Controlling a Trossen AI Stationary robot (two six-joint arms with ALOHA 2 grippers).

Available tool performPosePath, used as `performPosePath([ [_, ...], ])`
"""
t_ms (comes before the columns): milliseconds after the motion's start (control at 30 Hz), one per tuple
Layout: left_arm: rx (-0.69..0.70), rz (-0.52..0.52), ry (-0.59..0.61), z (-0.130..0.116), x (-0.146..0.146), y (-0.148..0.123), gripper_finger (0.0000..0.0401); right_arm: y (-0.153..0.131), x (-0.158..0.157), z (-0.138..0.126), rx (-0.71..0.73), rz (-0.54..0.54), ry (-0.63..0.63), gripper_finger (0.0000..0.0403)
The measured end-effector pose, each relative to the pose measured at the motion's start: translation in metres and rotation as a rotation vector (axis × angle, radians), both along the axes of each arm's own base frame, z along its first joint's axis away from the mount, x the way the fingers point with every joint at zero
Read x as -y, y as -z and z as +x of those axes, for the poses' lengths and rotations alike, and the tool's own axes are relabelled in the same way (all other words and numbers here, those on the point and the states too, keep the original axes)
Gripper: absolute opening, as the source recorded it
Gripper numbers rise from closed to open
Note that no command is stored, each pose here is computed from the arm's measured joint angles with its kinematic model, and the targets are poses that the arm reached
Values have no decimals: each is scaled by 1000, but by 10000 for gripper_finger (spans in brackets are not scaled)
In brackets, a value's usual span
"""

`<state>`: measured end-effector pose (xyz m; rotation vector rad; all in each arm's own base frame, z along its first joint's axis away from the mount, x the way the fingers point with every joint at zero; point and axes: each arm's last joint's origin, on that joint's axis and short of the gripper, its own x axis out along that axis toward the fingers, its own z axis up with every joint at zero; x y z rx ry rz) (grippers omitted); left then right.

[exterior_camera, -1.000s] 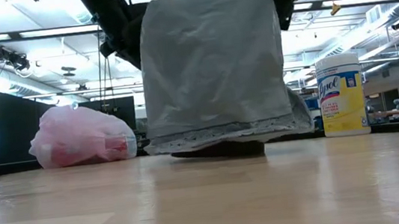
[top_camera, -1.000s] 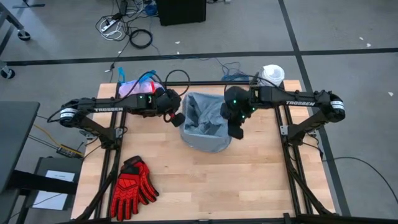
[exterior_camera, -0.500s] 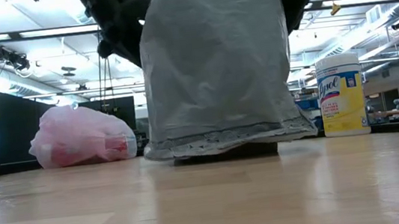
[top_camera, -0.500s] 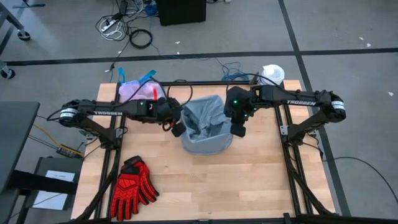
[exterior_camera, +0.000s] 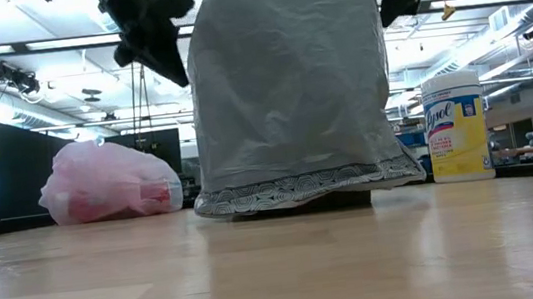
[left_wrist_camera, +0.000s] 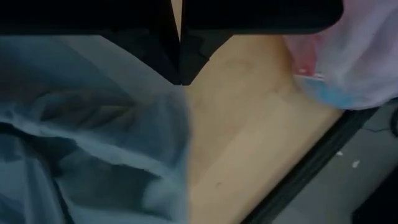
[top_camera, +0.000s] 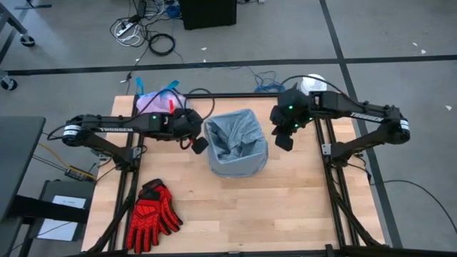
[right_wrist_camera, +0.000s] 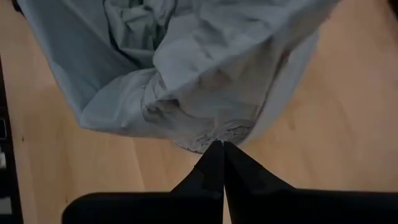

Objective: Place trash/remove bag and relplace
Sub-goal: Return to Home Position

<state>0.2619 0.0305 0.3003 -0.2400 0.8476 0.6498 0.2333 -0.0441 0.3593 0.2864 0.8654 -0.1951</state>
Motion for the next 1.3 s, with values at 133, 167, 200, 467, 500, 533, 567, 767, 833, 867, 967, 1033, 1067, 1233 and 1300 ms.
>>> performPosePath([
  [133,33,27,-26,-12,-2,-12,12,-10,3,-14,45,-20,26,0],
  [167,56,31,-31,-15,-3,-16,12,-13,3,-18,60,-36,23,0],
  [200,89,34,-35,-19,-2,-21,12,-17,2,-22,75,-55,22,0],
  [467,476,119,47,-49,3,-78,12,-60,-7,-69,378,-212,23,0],
  [500,523,138,61,-54,4,-86,12,-67,-9,-79,423,-239,25,0],
  [533,564,157,72,-60,4,-93,12,-73,-11,-90,469,-262,38,0],
  [567,582,174,81,-67,5,-97,12,-78,-13,-102,511,-276,49,0],
  [767,650,211,158,-88,7,-111,12,-89,-25,-164,694,-271,133,0],
  [833,641,194,196,-86,8,-109,12,-84,-29,-182,737,-248,184,0],
  [867,636,189,213,-86,9,-107,12,-80,-30,-189,754,-242,207,0],
  [967,606,174,238,-82,9,-95,12,-64,-33,-205,797,-206,253,0],
  [1033,577,166,241,-81,9,-84,12,-52,-35,-212,830,-190,262,0],
  [1067,573,160,239,-80,9,-79,12,-46,-36,-214,842,-185,266,0],
  [1233,625,133,251,-86,10,-50,12,-11,-35,-215,866,-196,289,0],
  [1300,635,127,235,-95,10,-36,12,-1,-36,-213,912,-191,266,0],
])
